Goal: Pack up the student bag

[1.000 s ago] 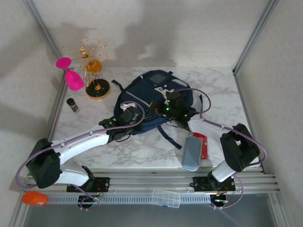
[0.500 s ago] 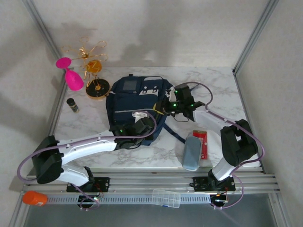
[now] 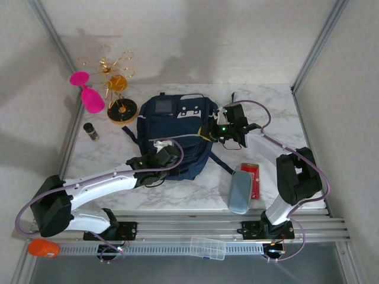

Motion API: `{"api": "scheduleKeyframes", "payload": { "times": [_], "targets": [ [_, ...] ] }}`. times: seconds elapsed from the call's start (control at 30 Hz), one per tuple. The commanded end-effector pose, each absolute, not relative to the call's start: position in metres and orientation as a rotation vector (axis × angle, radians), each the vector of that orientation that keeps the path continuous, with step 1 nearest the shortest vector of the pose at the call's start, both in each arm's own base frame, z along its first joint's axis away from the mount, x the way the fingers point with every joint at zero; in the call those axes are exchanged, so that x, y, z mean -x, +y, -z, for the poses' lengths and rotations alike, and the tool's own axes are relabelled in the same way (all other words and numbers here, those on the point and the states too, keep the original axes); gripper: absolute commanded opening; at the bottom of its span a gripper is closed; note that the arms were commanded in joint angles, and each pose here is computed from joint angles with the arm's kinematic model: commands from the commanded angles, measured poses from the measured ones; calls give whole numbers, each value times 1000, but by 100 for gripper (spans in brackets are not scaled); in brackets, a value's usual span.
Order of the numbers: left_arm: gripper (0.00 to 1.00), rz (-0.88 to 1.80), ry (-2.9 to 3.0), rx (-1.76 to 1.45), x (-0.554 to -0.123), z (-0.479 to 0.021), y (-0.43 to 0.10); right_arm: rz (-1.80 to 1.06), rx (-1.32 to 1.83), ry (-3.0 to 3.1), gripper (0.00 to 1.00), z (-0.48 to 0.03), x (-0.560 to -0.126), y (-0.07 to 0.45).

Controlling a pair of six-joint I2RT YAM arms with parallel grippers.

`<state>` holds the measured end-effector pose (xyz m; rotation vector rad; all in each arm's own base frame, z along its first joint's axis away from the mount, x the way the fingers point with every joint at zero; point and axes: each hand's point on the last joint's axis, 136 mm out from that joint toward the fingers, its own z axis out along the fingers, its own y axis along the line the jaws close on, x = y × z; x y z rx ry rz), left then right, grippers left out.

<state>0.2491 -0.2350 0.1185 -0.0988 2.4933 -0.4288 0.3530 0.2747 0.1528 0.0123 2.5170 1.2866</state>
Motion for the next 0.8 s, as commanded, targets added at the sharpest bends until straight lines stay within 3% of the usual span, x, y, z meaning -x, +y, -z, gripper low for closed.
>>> {"api": "scheduleKeyframes", "payload": {
  "times": [0.0,0.07,0.23,0.43,0.77],
  "targets": [
    [0,550,2467,51,-245,-130,-247,-1315,-5,2410,21,-176,-366,285],
    [0,581,2454,55,-248,-132,-253,-1356,-14,2419,43,-173,-356,292],
    [0,631,2429,87,-255,-133,-263,-1401,-84,2433,67,-166,-330,301],
    [0,633,2411,113,-259,-133,-263,-1472,-219,2418,78,-164,-305,313],
    [0,613,2403,149,-256,-129,-247,-1702,-231,2250,87,-220,-295,322]
  ]
}}
